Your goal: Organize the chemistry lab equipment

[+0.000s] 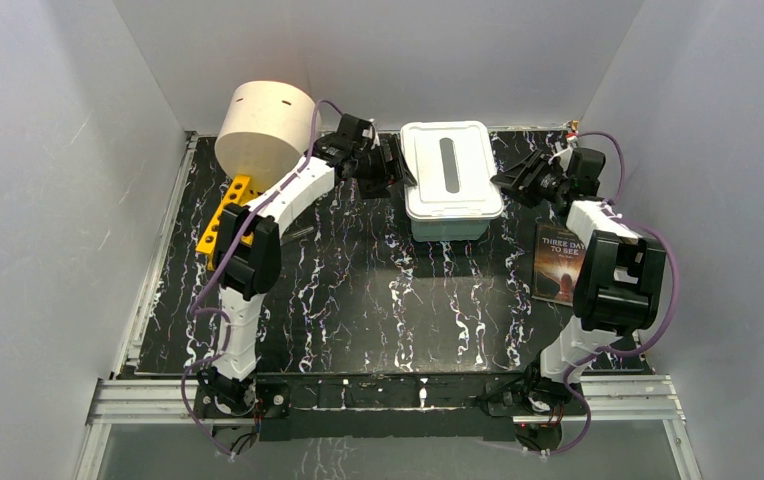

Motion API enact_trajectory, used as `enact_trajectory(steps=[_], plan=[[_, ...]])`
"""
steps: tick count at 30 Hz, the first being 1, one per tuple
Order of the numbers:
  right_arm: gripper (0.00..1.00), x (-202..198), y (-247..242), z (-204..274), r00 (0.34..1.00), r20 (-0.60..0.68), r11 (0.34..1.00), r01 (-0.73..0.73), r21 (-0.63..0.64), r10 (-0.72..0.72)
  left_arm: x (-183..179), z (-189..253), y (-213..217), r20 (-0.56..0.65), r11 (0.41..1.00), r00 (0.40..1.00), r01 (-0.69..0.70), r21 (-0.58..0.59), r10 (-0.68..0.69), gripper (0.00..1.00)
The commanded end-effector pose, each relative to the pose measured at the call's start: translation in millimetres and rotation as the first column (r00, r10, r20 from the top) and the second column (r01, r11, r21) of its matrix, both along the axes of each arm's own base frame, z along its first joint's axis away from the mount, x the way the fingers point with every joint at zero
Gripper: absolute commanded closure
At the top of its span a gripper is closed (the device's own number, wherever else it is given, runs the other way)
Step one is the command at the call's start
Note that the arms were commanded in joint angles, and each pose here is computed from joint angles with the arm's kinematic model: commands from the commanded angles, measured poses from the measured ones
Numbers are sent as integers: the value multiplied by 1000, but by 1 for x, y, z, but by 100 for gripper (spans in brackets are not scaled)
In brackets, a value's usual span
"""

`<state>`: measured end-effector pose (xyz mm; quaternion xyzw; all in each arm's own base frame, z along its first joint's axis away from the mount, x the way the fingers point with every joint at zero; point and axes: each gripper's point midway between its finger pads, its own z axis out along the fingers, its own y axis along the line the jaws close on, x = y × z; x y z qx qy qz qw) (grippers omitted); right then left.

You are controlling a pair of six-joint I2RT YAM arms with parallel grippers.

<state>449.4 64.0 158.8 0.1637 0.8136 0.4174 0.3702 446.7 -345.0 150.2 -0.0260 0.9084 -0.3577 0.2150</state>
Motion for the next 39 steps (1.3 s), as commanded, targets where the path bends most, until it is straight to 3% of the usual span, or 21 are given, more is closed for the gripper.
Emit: enact_trajectory(steps=[1,4,7,11,17,23,30,35,39], plan=[[35,2,2,58,979,200,999,-32,-3,32,8,71,-8,180,988,981,98,-116,-76,16],[26,-4,3,81,959,284,1000,-24,-3,24,8,90,-4,236,986,968,115,-117,-85,14],[25,-9,5,91,948,316,999,-34,-12,36,9,106,12,293,992,954,95,-83,-66,13],[25,-16,12,97,939,341,998,-45,-35,55,7,116,50,387,997,922,-5,72,-23,14],[26,-17,58,115,919,379,990,-65,-125,109,-17,119,120,477,948,879,-177,266,31,14],[28,-22,109,128,892,432,985,-67,-159,130,-55,74,167,435,886,899,-246,394,56,19],[29,-34,159,134,865,463,976,-120,-182,192,-93,20,202,367,833,930,-216,509,17,26],[30,-50,198,127,854,452,963,-188,-191,257,-99,-10,211,371,816,923,-136,562,-102,34],[30,-64,224,118,849,432,951,-241,-195,304,-86,-27,217,376,803,912,-100,588,-162,35]])
